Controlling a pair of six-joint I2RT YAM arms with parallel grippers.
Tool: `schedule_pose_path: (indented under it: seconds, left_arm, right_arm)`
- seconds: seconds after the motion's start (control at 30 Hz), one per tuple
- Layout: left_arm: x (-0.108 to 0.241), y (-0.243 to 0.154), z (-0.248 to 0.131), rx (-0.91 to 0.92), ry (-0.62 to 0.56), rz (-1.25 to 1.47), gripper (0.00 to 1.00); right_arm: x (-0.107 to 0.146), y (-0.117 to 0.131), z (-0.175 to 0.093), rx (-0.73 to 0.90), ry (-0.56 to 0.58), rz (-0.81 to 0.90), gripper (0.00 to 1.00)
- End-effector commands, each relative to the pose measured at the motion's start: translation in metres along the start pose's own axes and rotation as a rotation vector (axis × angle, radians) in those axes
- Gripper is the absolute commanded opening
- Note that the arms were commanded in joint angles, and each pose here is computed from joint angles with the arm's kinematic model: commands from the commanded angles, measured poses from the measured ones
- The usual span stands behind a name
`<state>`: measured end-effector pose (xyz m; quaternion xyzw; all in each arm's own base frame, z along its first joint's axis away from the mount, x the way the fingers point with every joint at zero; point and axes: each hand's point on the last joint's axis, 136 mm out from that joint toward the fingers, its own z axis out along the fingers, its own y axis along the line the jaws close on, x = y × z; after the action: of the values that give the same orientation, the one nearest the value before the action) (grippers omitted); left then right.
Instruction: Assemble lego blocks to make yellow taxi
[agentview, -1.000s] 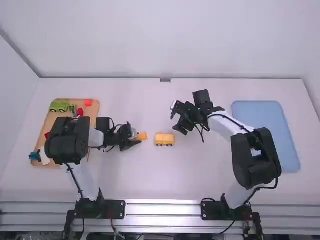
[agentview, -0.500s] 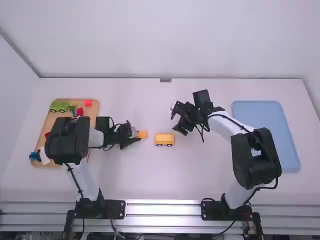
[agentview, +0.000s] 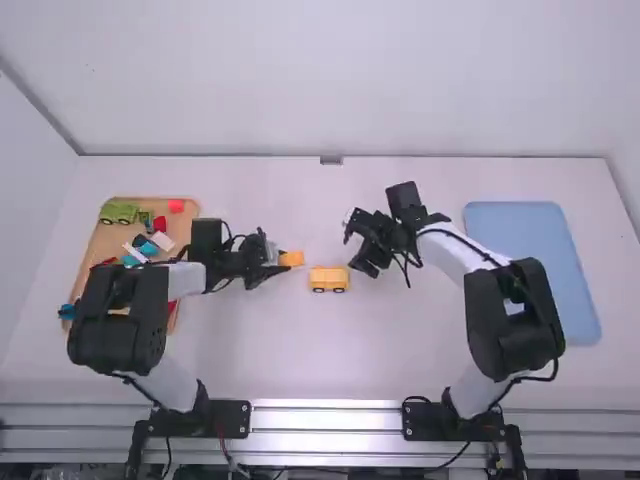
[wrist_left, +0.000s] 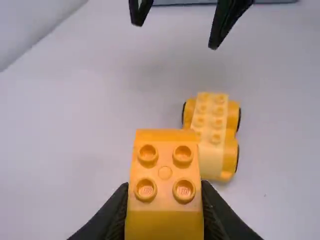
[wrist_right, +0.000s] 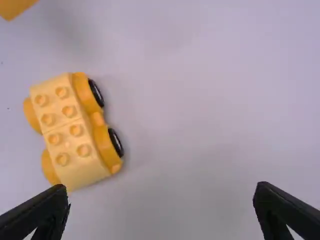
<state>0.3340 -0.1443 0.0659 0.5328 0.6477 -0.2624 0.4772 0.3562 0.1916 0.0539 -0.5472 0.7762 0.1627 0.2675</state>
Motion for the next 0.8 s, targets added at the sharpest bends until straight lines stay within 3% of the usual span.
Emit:
schedule_pose_path:
  seconds: [0.0,0.07,0.27,0.33,0.47,0.6,0.77]
  left_arm:
    - [-0.011,-0.004,0.001,0.003,0.001,-0.003,0.07]
    - [-0.015,-0.008,0.003,0.016,-0.006,0.008,0.06]
    - [-0.022,-0.012,0.005,0.042,-0.04,0.01,0.04]
    - [-0.029,-0.008,0.005,0.047,-0.055,-0.003,0.02]
    - [-0.036,-0.001,0.004,0.052,-0.051,-0.012,0.02]
    - [-0.041,-0.006,0.012,0.09,-0.045,-0.019,0.02]
    - [-0.04,-0.02,0.02,0.133,-0.041,0.005,0.02]
  right_arm:
    - [-0.012,0.008,-0.008,-0.025,-0.054,-0.048,0.99]
    - [-0.009,0.018,-0.003,-0.061,-0.107,-0.067,0.99]
    - [-0.004,0.016,0.0,-0.039,-0.299,-0.041,0.99]
    - [-0.008,0.026,-0.008,-0.096,-0.425,-0.061,0.99]
    - [-0.009,0.049,-0.015,-0.165,-0.548,-0.162,0.99]
    - [-0.006,0.069,-0.002,-0.202,-0.586,-0.243,0.98]
    - [-0.005,0.075,0.025,-0.247,-0.594,-0.26,0.99]
